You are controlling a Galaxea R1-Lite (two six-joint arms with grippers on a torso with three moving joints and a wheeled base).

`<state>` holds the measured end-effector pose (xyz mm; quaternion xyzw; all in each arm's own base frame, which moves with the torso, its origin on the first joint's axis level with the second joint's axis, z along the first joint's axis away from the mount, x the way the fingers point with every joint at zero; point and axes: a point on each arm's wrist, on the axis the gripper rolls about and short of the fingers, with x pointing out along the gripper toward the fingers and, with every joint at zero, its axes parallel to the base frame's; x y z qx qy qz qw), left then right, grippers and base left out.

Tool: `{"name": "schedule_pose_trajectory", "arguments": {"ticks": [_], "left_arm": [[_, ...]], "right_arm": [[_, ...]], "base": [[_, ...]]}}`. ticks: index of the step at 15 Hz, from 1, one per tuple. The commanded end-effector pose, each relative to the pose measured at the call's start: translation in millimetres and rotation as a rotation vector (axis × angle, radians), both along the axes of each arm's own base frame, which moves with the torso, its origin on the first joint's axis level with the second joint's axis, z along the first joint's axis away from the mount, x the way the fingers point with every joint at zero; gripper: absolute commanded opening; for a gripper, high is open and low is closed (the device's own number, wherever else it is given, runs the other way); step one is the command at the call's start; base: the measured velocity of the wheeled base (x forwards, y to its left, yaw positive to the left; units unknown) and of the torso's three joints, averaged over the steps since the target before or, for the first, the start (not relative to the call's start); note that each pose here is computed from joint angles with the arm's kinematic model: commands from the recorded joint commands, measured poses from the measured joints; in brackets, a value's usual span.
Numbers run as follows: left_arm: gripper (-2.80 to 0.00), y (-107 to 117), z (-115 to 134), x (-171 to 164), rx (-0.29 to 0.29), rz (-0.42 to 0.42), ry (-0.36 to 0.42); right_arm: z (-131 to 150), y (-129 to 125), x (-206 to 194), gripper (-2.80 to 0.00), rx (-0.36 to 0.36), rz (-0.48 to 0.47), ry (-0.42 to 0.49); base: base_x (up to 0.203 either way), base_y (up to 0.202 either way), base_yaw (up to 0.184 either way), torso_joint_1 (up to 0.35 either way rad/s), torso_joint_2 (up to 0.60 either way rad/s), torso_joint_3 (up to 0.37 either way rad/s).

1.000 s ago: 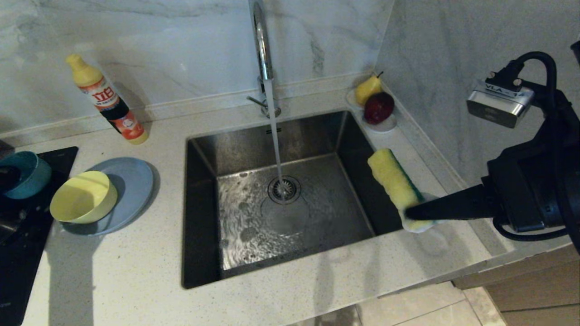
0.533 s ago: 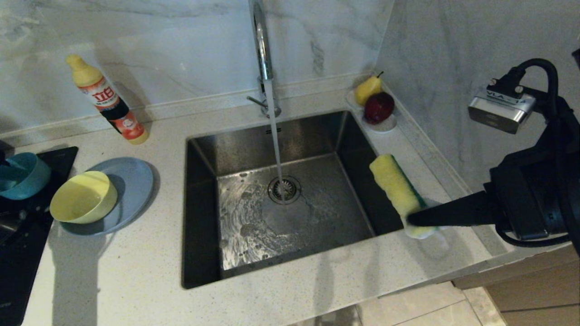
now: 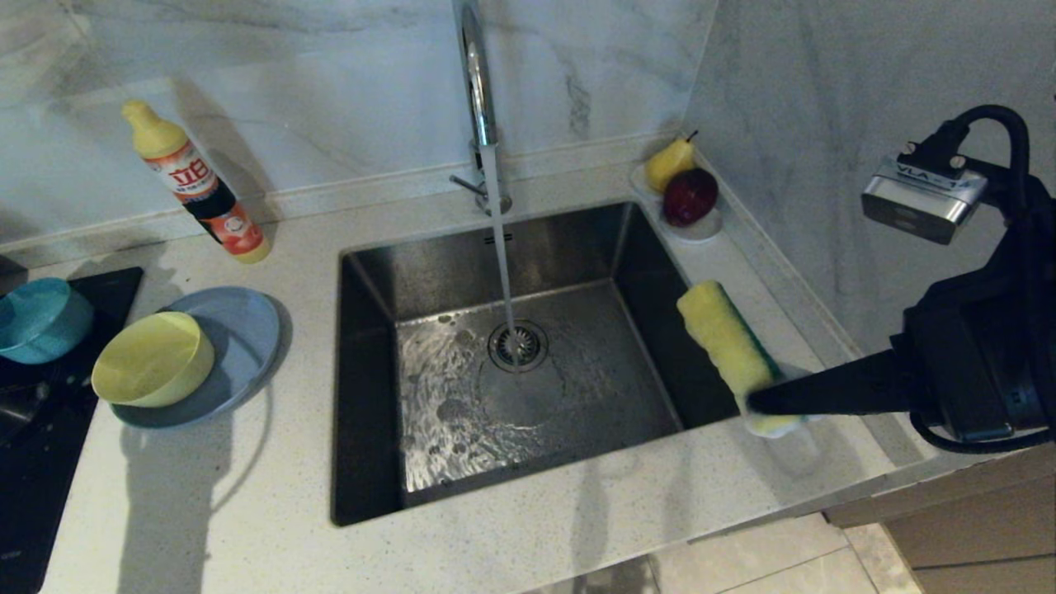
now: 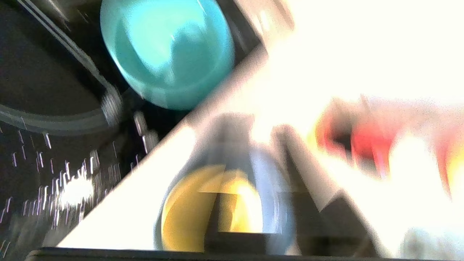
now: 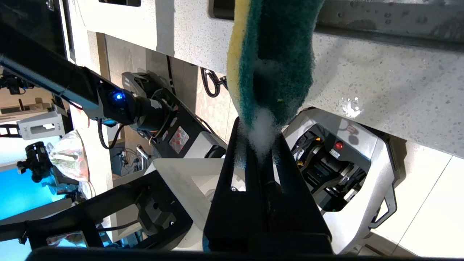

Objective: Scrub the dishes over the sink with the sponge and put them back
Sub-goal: Place the bowl on the table, then wash the bowl

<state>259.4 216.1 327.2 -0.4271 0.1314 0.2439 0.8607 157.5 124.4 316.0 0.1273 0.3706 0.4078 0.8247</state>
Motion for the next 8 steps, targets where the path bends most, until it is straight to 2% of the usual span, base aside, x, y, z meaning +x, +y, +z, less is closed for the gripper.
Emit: {"name": "schedule_pose_trajectory", "arguments": {"ticks": [1,4,6,8], "left_arm": [[-2.80,-26,12,-9,0.054,-0.091,0.032],[-2.80,-37,-4,-2,0.117,-0.217,0.162],[-2.80,-48,-23,12,0.153,-0.311,0.263],[-2.80,-58,-37,21,0.198,-0.364,0.338]], "right_arm": [[-1,-2,-2,-2.80,0.001,0.002,0.003],[-2,-2,-2,-2.80,0.000,0.001,0.005],[-3,-1,-1,-2.80,-0.002,0.002,0.007],[-3,-1,-1,-2.80,-0.002,0.002,0.008]], "base": [[0.000,0.000,0.000,0.000,0.00,0.000],[0.000,0.000,0.000,0.000,0.00,0.000],[0.000,0.000,0.000,0.000,0.00,0.000],[0.000,0.000,0.000,0.000,0.00,0.000]]}}
